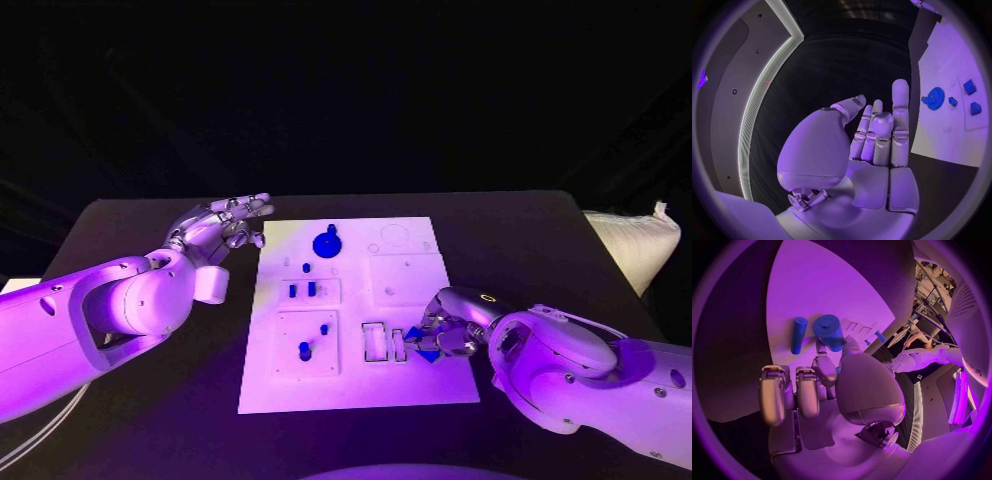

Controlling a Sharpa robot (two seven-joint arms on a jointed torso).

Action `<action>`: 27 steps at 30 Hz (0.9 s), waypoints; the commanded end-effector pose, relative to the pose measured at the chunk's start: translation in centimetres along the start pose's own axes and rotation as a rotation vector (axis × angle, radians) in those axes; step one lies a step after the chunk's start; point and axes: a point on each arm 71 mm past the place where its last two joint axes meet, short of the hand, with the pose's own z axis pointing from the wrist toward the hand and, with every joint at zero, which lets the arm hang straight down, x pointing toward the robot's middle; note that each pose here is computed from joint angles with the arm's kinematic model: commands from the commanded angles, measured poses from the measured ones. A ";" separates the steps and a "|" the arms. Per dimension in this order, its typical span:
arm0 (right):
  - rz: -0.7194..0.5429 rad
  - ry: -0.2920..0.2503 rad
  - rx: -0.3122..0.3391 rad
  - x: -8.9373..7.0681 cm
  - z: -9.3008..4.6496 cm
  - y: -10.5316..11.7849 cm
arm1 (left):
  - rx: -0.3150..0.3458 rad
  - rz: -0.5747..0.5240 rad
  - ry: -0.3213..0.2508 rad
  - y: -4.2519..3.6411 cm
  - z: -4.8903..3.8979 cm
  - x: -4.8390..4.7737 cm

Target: Assemble the parts on the task board

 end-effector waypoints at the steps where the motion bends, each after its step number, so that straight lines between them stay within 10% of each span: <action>1: 0.047 -0.044 -0.016 -0.5 -0.3 0.5 | 0.005 -0.005 0.024 -0.04 -0.02 0.28; 27: 0.155 -0.038 -0.047 -0.5 0.4 3.3 | 0.003 -0.008 0.031 0.00 -0.07 0.54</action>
